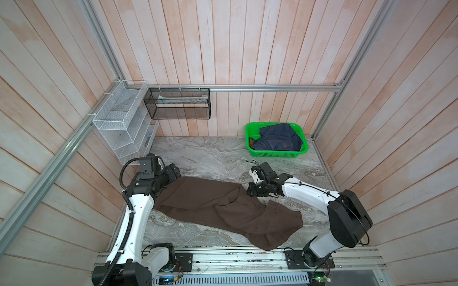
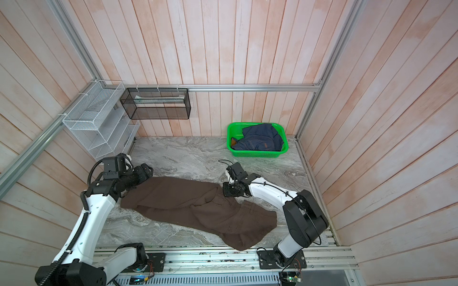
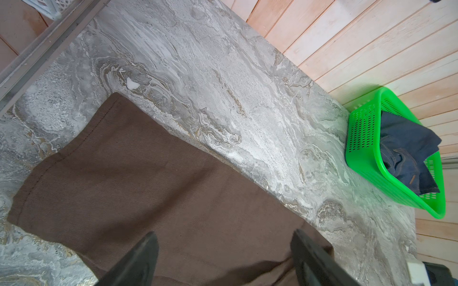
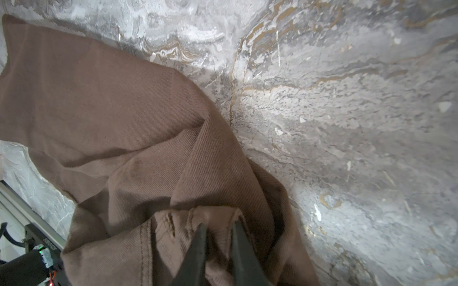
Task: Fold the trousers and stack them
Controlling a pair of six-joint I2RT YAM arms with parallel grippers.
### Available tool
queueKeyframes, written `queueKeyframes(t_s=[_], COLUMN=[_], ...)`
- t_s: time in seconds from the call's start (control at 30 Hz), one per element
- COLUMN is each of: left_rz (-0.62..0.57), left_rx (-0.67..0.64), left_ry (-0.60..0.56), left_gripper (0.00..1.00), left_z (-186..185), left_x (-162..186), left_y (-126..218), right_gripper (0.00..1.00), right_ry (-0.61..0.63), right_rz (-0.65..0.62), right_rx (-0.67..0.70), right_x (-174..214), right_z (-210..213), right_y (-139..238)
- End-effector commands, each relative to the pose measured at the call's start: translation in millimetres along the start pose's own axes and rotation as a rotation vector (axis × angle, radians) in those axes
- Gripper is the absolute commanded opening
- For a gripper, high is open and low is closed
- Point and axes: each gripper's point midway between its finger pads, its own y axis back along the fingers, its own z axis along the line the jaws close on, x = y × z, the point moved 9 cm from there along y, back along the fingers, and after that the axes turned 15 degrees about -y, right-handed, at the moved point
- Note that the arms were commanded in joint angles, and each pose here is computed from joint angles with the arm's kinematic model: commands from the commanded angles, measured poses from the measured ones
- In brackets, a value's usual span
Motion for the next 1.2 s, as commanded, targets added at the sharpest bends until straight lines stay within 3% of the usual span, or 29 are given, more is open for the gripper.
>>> queueKeyframes(t_s=[0.0, 0.1, 0.23, 0.43, 0.57, 0.87, 1.17], left_rz=[0.005, 0.003, -0.001, 0.006, 0.026, 0.095, 0.168], left_rx=[0.003, 0.002, 0.003, -0.004, 0.011, -0.019, -0.079], left_ry=[-0.007, -0.007, -0.010, -0.012, -0.002, 0.003, 0.048], left_gripper=[0.86, 0.86, 0.86, 0.86, 0.86, 0.86, 0.86], left_z=[1, 1, 0, 2, 2, 8, 20], left_x=[2, 1, -1, -1, 4, 15, 34], left_y=[-2, -2, 0, -2, -11, -27, -43], right_gripper=[0.08, 0.00, 0.00, 0.00, 0.00, 0.00, 0.00], right_ry=[-0.012, -0.018, -0.098, -0.396, -0.622, -0.867, -0.916], right_rz=[-0.014, -0.074, -0.279, -0.740, -0.887, -1.088, -1.123], right_rx=[0.052, 0.076, 0.143, 0.259, 0.330, 0.604, 0.692], right_x=[2, -5, -26, -42, -39, -33, -35], right_z=[-8, -7, -18, -84, -142, -195, -216], right_y=[6, 18, 60, 155, 182, 205, 213])
